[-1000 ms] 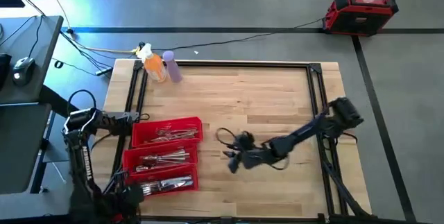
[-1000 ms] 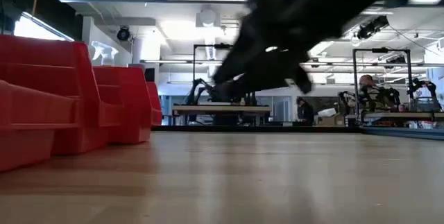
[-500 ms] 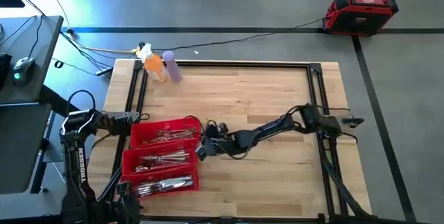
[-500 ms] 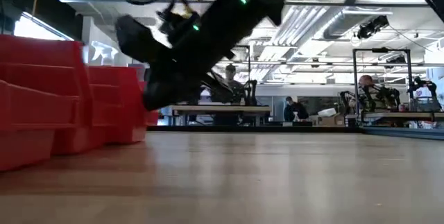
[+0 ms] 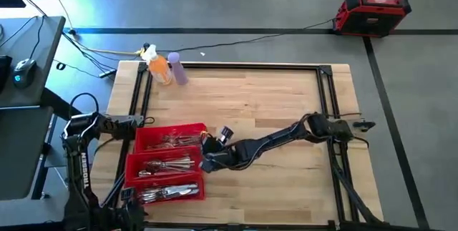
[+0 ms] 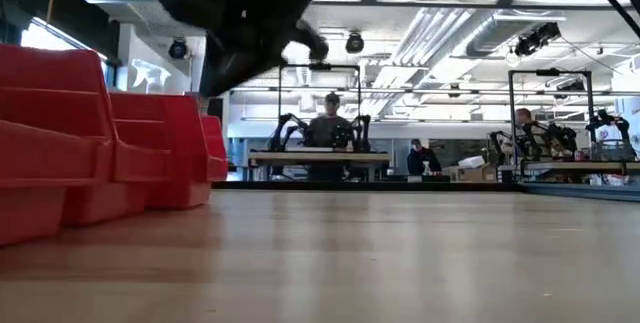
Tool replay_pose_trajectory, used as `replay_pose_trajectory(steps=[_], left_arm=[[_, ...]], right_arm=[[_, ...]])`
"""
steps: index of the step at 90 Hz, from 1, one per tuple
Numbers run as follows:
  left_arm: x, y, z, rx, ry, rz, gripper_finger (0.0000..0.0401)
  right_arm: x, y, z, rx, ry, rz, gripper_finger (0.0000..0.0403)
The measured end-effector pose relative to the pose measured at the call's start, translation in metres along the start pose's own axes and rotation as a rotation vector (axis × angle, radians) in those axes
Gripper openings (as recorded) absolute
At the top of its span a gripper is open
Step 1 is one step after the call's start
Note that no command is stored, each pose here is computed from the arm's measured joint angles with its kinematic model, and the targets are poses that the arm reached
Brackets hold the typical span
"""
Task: Sort silverware
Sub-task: Adjust the bottom red bin
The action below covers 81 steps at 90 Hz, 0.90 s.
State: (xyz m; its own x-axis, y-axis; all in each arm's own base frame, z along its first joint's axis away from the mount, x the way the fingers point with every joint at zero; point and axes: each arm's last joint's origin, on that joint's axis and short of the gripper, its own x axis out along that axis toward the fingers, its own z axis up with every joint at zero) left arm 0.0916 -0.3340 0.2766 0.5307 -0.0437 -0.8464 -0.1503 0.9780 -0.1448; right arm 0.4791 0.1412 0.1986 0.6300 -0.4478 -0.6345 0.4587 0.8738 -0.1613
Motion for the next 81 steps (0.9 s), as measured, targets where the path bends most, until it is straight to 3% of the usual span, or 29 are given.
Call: replay_pose_trajectory(steps=[10, 21, 41, 62, 81], left_arm=[[0.002, -0.002, -0.004, -0.022, 0.083, -0.002, 0.008], [0.013, -0.006, -0.017, -0.037, 0.192, 0.03, 0.0074], [0.035, -0.028, -0.031, -0.046, 0.212, -0.058, 0.0046], [0.06, -0.015, -0.047, -0.003, 0.281, 0.193, 0.0013], [0.064, 0.0, -0.055, 0.045, 0.367, 0.414, 0.0007]], right_arm=[[-0.021, 0.011, -0.001, -0.111, 0.004, -0.009, 0.0016], [-0.047, 0.037, -0.017, -0.195, 0.005, 0.073, 0.0016], [-0.093, 0.078, -0.044, -0.318, -0.044, 0.22, 0.0016], [-0.116, 0.097, -0.055, -0.384, -0.115, 0.292, 0.0016], [-0.106, 0.091, -0.048, -0.288, -0.067, 0.332, 0.0016]])
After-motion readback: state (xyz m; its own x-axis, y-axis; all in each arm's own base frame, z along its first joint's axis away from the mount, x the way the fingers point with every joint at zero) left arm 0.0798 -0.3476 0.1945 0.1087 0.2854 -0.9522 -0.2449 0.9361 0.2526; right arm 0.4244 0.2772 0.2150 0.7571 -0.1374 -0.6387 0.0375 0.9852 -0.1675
